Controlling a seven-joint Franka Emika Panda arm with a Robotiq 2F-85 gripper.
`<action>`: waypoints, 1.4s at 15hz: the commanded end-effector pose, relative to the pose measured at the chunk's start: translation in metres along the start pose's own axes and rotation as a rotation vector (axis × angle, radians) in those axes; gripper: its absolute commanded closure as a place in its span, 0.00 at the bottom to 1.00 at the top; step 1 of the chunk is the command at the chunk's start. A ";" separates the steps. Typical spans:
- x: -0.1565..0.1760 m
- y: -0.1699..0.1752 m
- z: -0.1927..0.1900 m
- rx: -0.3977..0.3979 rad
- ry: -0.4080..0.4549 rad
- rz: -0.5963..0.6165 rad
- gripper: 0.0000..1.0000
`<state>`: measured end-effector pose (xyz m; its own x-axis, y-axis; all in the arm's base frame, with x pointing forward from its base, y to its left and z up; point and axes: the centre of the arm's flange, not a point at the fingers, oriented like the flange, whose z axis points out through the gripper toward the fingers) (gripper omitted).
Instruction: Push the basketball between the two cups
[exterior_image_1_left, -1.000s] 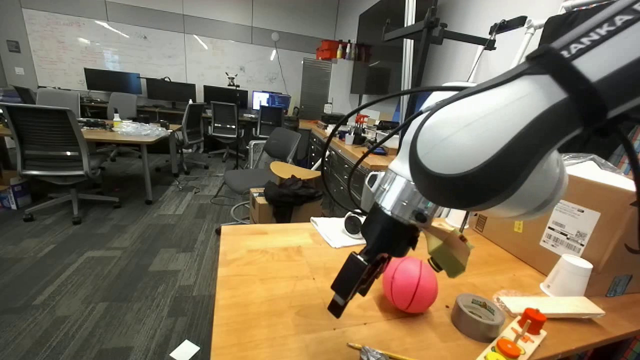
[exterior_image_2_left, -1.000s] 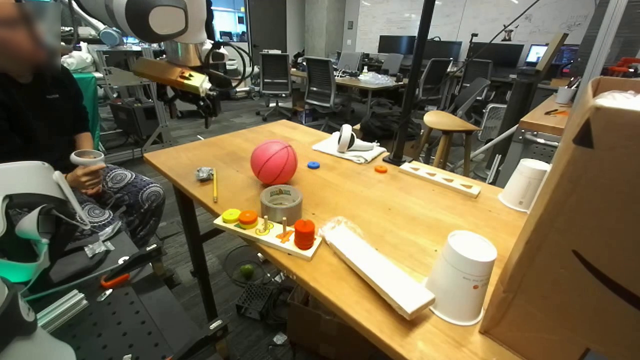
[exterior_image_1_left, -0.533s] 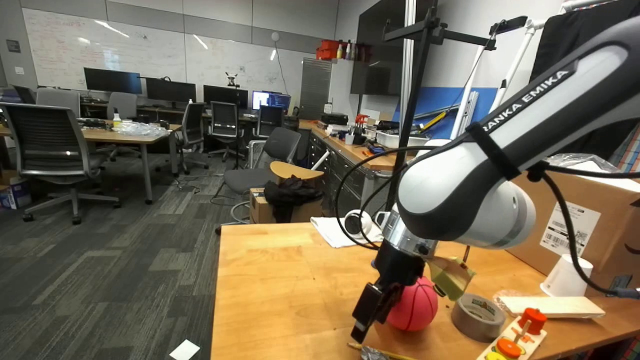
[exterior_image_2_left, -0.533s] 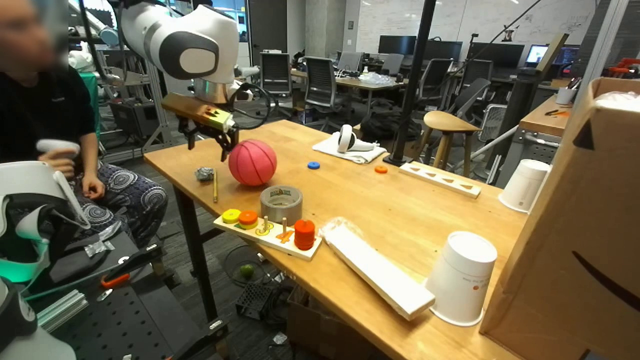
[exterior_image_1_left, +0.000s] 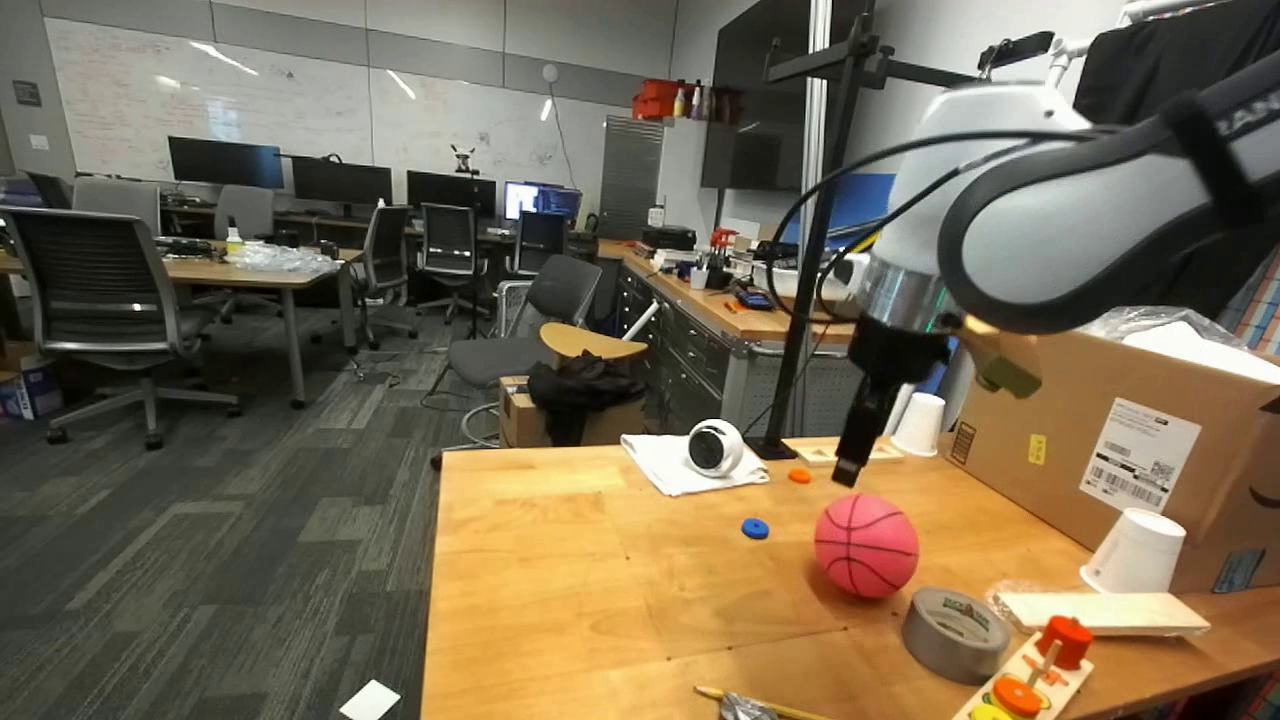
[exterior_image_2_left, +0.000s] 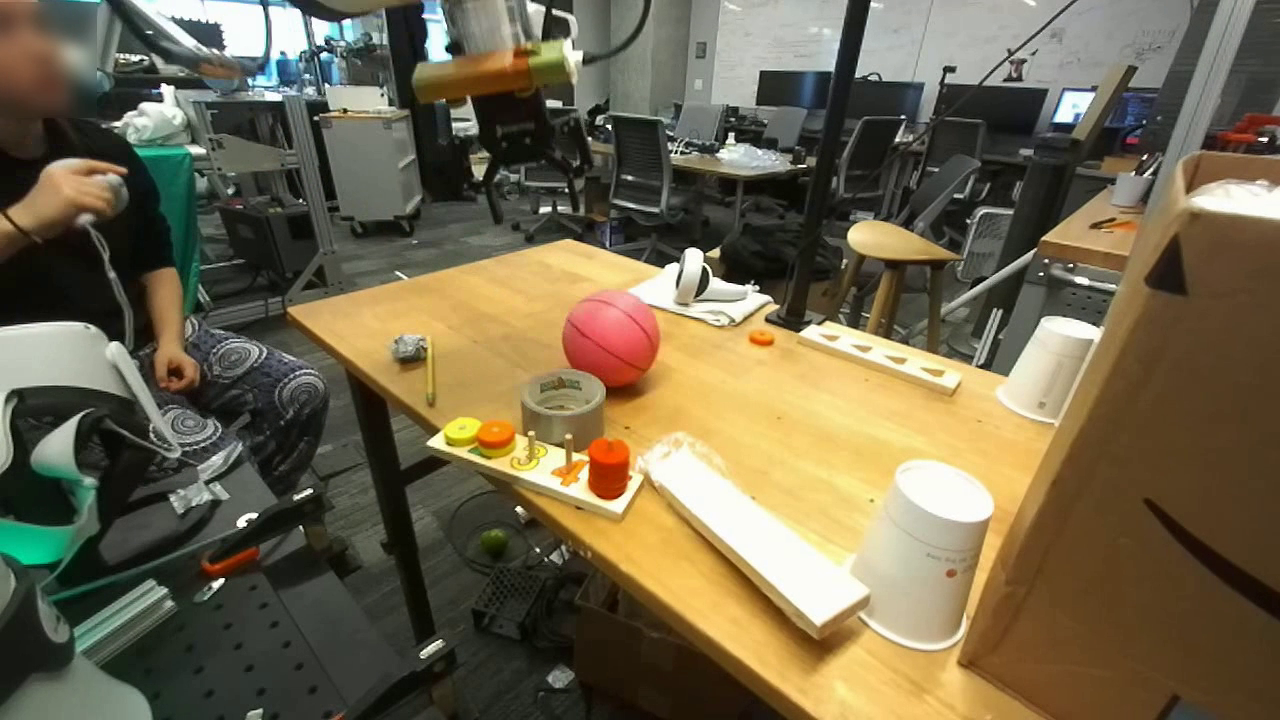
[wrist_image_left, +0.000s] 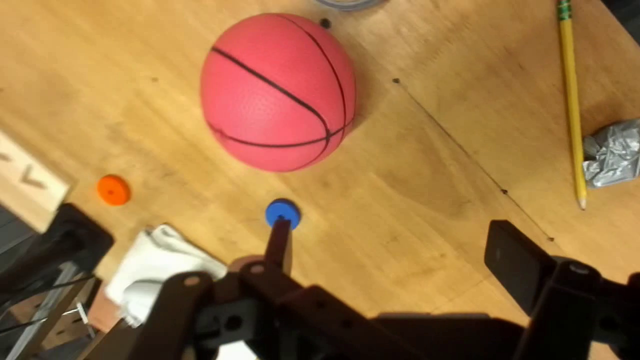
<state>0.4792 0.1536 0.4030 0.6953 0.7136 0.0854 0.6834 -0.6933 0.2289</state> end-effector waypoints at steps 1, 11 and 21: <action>0.002 -0.015 -0.066 -0.199 -0.003 -0.068 0.00; 0.006 -0.098 0.007 0.081 -0.006 0.088 0.00; -0.012 -0.100 0.090 0.531 -0.035 0.310 0.00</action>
<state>0.4165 0.2101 0.2929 0.8735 0.4860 -0.0274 0.4689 -0.8553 -0.2202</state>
